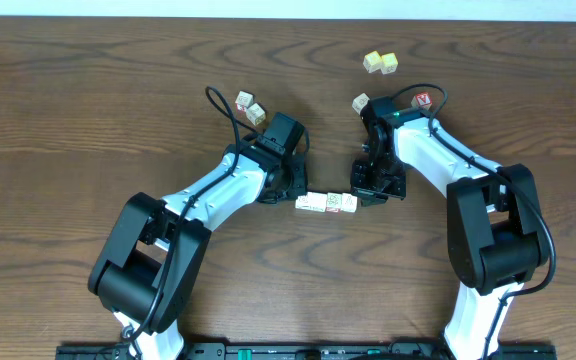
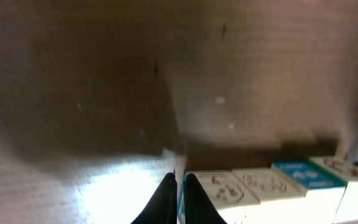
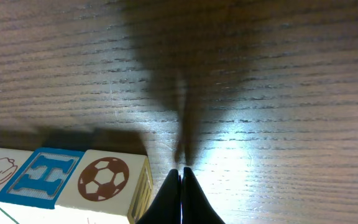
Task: Lift 4 blocks
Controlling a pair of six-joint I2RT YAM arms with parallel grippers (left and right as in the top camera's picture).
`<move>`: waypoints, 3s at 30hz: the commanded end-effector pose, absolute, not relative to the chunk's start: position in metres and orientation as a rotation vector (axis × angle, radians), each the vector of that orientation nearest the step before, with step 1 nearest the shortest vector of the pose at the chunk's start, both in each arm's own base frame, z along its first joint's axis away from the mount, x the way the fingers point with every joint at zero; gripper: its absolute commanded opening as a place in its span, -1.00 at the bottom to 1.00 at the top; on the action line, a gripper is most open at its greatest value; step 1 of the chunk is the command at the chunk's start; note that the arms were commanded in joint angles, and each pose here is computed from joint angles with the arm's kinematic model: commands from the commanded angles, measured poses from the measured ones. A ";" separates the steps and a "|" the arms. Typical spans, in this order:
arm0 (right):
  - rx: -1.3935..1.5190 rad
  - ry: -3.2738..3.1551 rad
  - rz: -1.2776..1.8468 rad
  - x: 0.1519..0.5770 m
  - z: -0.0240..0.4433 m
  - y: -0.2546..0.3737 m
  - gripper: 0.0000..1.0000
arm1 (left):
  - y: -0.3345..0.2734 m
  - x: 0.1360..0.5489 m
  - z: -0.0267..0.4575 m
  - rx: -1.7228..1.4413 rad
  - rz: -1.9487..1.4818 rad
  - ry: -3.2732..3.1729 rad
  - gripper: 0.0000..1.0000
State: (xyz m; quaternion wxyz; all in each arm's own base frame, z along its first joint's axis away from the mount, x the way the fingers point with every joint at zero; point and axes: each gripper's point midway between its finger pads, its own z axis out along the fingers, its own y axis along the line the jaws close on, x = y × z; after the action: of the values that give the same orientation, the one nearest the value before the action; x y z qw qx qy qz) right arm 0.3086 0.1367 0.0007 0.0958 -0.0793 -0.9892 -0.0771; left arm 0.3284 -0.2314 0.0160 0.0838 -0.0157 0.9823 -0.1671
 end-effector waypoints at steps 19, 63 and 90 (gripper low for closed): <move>-0.102 -2.968 -0.325 0.314 0.008 0.148 -0.98 | -0.214 0.324 0.006 -0.131 -0.365 2.964 -0.85; -0.087 -2.975 -0.183 0.309 0.005 0.132 -0.98 | -0.217 0.305 0.004 -0.149 -0.422 3.046 -0.85; -0.073 -2.951 -0.286 0.306 0.008 0.148 -0.98 | -0.235 0.288 0.002 -0.008 -0.452 3.070 -0.85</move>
State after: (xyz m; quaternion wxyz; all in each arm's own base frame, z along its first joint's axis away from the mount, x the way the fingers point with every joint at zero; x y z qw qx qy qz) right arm 0.3075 0.1404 0.0007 0.0915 -0.0244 -0.9922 -0.0816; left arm 0.2972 -0.2342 0.0097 0.0297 -0.0173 0.9877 -0.1525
